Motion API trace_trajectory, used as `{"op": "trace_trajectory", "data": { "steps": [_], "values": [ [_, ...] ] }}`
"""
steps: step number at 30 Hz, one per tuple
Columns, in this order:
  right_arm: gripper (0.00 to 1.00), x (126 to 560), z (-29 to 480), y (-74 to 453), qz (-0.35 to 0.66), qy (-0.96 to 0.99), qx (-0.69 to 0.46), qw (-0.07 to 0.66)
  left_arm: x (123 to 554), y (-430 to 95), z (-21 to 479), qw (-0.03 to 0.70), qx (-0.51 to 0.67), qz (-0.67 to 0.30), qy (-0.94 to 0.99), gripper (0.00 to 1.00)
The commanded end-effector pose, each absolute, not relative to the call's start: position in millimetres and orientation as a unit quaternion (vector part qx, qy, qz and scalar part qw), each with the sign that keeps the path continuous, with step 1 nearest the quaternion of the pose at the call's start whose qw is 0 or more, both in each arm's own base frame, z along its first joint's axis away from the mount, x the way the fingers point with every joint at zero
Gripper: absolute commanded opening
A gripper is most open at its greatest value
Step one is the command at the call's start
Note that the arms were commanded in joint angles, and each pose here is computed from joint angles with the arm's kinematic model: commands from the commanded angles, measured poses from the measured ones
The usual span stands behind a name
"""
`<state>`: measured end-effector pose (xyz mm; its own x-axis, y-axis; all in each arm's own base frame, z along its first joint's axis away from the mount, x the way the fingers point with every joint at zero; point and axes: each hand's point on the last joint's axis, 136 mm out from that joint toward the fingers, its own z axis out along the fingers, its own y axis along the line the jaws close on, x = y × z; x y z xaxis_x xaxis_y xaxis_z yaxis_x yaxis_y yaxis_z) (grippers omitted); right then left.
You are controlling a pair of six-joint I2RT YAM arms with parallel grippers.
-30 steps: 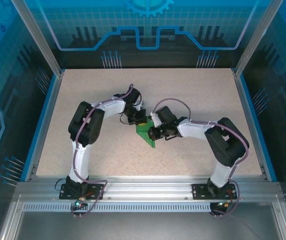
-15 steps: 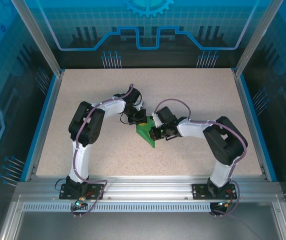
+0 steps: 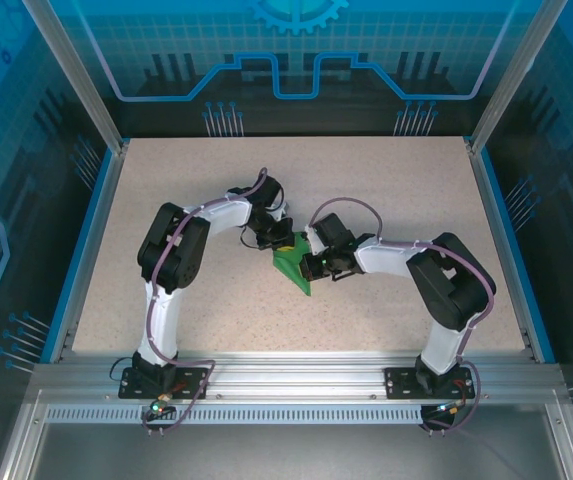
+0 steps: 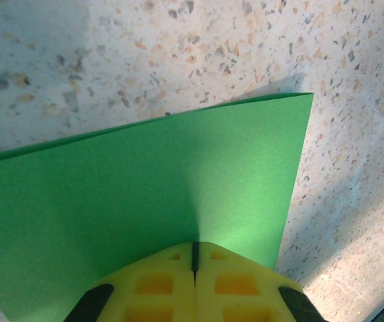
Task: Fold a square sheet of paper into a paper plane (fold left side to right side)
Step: Third fold the triangle at the center of the table.
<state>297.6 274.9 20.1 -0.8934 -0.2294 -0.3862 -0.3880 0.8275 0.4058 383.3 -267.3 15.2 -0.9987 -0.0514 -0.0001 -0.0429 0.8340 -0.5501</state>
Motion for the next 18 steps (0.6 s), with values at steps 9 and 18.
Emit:
{"op": "trace_trajectory", "data": {
  "steps": [9,18],
  "values": [
    [0.01,310,35,276,0.253,0.937,-0.154,0.183,363,-262,-16,-0.037,-0.024,-0.255,0.966,0.04],
    [0.01,310,40,277,0.258,0.934,-0.156,0.19,363,-262,-16,-0.037,-0.023,-0.255,0.966,0.04]
  ]
}}
